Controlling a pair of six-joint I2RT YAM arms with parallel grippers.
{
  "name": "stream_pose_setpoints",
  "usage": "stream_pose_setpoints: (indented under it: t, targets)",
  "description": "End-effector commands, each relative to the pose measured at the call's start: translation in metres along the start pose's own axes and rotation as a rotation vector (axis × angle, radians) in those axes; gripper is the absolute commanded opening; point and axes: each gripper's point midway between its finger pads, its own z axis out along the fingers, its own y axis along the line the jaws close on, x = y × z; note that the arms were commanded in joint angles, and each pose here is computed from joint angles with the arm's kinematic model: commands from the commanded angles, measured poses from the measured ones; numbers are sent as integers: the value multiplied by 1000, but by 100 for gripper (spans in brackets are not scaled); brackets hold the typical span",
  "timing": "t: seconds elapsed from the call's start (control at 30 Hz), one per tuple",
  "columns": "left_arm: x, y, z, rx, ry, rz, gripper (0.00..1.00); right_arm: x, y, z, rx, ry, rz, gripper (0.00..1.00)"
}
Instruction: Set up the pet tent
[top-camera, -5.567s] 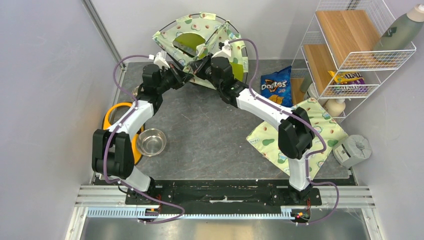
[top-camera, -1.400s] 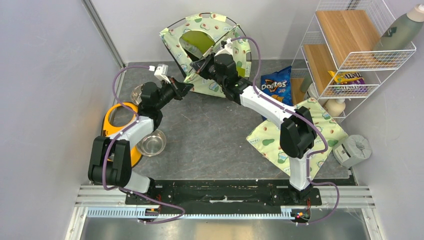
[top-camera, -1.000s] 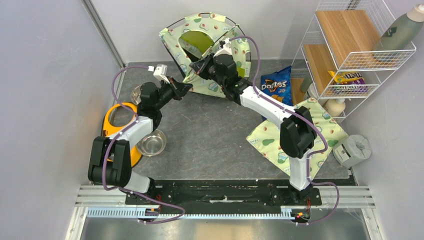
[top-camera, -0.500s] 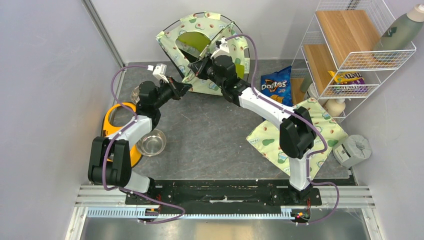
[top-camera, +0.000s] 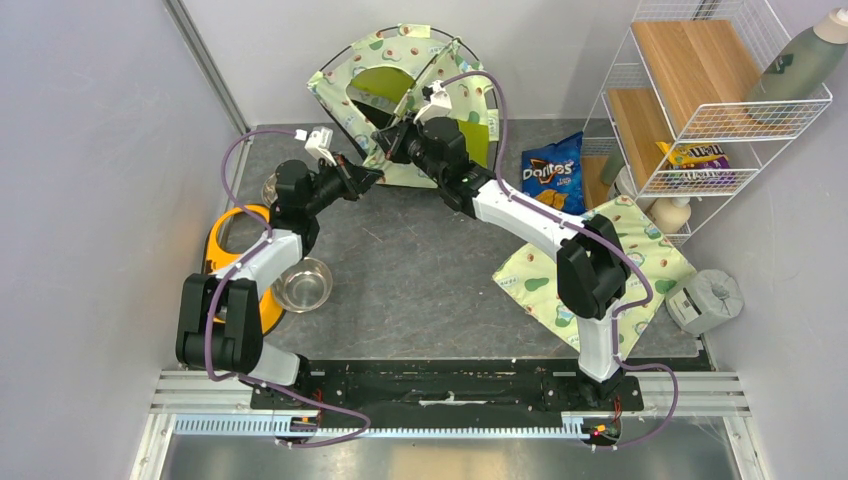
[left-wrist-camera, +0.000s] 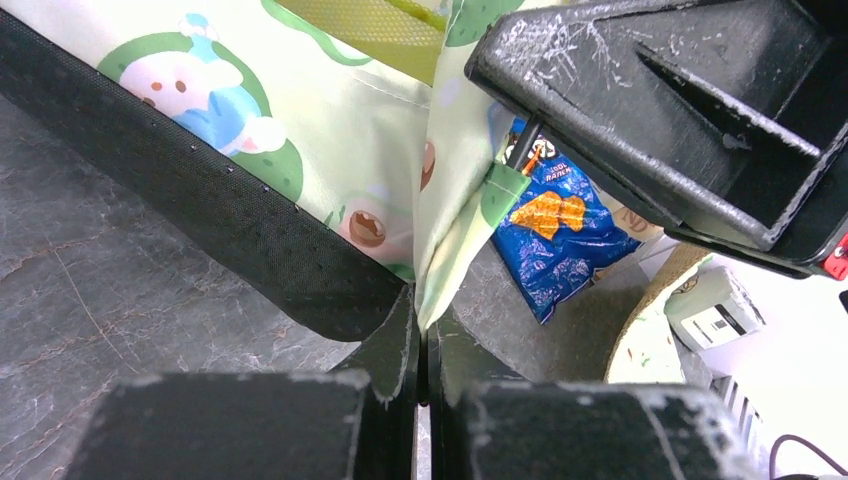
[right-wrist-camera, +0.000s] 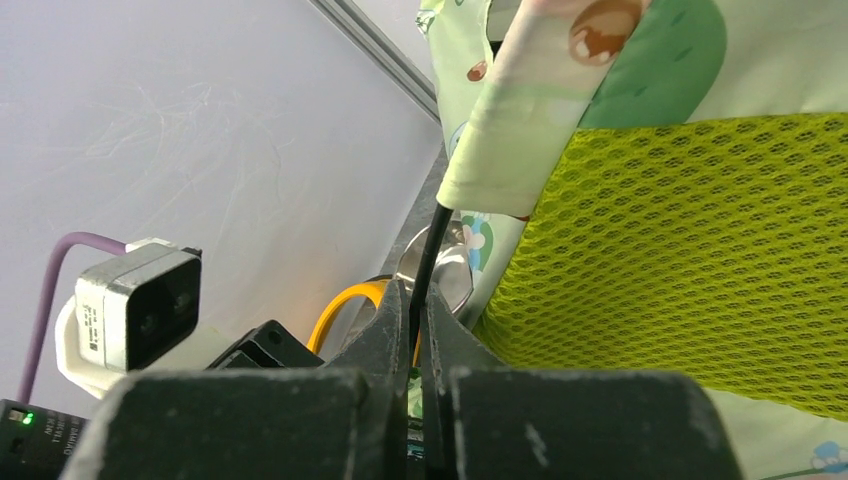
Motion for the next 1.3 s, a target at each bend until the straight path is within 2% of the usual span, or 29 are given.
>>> stream_pose_setpoints:
  t: [0.0, 0.17, 0.47, 0.8, 1.0, 1.27]
  targets:
    - [-9, -27, -7, 87, 23, -6, 2, -48, -27, 2, 105, -184, -126, 0]
    - [-13, -34, -7, 103, 19, 0, 2, -44, -31, 4, 117, -173, -140, 0]
    - [-17, -38, -4, 116, 20, 3, 2, -25, 8, -7, 6, -125, -294, 0]
    - [-14, -38, -4, 112, 26, 8, 2, -20, 8, -11, 26, -94, -253, 0]
    - [-9, -29, -5, 70, 32, 9, 2, -27, 5, -19, 47, -77, -174, 22]
    - [-3, -21, -7, 35, 39, 30, 2, -37, -17, -21, 62, -64, -26, 37]
